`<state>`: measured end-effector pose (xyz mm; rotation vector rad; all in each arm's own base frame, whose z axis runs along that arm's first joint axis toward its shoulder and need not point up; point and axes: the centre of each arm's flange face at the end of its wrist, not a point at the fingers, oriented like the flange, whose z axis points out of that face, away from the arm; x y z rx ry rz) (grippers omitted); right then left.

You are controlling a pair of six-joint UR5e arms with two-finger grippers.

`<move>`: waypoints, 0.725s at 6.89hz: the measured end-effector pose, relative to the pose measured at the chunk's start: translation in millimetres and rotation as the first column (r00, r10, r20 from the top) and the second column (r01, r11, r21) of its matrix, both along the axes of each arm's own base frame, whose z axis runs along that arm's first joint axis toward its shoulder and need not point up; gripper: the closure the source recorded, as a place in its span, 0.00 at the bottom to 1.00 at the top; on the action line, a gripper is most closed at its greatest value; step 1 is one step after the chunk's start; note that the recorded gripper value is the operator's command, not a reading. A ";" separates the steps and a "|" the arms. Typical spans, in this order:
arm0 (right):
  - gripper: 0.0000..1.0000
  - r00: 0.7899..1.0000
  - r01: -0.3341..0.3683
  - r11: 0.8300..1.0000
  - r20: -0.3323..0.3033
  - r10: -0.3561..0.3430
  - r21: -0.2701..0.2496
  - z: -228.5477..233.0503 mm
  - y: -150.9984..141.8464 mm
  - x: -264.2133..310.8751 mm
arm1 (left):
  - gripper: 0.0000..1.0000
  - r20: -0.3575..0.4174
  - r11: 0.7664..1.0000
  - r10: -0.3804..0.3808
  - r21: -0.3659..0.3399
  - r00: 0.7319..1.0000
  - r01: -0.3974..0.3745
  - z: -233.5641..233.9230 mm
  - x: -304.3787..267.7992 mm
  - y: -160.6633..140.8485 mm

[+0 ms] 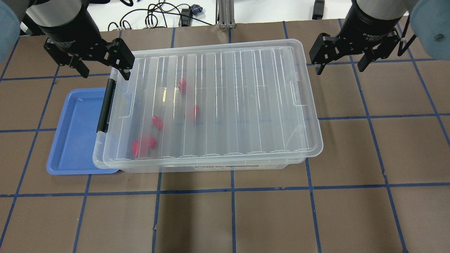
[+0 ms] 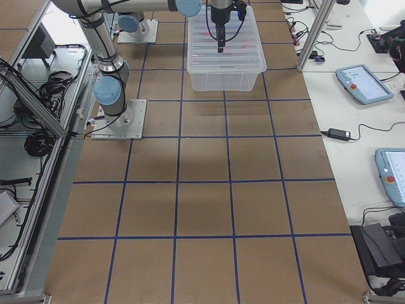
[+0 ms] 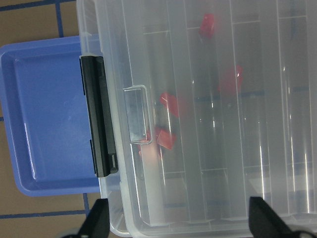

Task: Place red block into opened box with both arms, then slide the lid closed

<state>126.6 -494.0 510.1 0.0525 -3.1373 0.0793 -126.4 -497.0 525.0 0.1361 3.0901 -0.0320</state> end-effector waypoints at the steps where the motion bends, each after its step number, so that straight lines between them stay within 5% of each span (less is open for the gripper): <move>1: 0.00 1.000 0.000 1.000 -0.001 0.000 0.000 -0.1 0.4 -0.1 | 0.00 0.001 1.000 0.000 0.002 1.000 0.000 -1.1 0.1 -0.7; 5: 0.00 1.000 0.000 1.000 0.001 0.000 0.001 -0.7 0.3 -0.1 | 0.00 0.002 1.000 -0.003 0.002 1.000 0.003 -1.5 0.2 -1.0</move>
